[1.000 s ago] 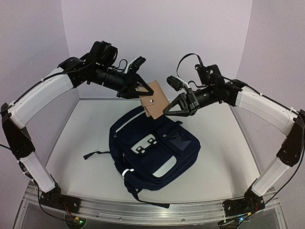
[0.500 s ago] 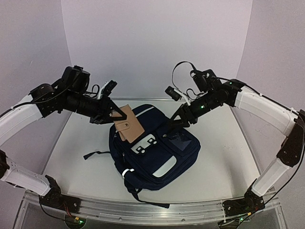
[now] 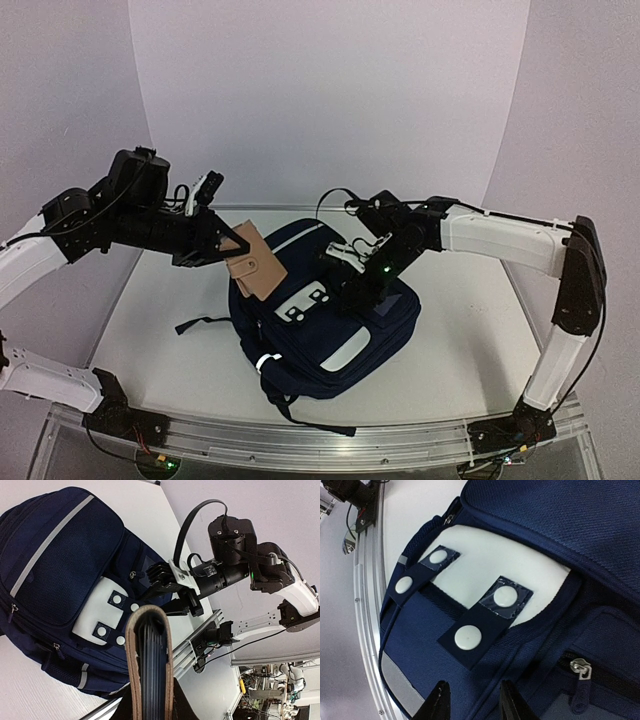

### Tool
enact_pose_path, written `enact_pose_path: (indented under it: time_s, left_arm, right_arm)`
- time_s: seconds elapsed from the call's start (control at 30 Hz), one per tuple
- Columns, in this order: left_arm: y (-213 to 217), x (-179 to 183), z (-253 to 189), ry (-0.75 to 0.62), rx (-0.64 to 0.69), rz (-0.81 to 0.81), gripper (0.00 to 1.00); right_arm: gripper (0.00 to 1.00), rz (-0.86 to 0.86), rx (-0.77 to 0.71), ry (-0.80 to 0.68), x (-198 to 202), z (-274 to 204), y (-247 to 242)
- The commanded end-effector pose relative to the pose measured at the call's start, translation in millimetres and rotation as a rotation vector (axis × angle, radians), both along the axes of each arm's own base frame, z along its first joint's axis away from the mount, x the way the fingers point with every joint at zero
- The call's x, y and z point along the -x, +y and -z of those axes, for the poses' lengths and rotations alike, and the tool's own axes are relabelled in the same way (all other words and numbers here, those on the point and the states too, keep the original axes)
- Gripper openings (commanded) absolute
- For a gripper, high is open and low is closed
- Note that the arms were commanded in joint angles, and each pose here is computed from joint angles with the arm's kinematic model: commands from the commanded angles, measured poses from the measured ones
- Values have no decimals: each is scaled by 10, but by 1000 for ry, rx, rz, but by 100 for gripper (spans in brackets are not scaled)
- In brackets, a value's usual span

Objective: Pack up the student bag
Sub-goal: Adjust the student bag at the center of the board.

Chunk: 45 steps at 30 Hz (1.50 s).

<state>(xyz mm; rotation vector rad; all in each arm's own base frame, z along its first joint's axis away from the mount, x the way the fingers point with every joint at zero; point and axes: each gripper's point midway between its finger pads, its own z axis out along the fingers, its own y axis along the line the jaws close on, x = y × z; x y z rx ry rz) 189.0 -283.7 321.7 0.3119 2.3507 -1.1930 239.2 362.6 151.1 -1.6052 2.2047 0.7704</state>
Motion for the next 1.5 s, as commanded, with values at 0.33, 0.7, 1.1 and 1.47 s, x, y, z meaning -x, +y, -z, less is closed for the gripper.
enact_pose_path:
  time_s: [0.33,0.7,1.1,1.47]
  left_arm:
    - [122,-6,-111,-42,10,-60,0]
    - [176,21,-57,-32,-18,-65,0]
    - [234,28,-40,-44,-36,-75,0]
    - [232,40,15,-30,-57,-65,0]
  right_arm:
    - [39,110,-197,-59,-485,-270,702]
    - [51,110,-268,-23,-527,-294,892]
    - [79,173,-175,-63,-529,-168,651]
    - [42,255,-173,272,-125,-143,611]
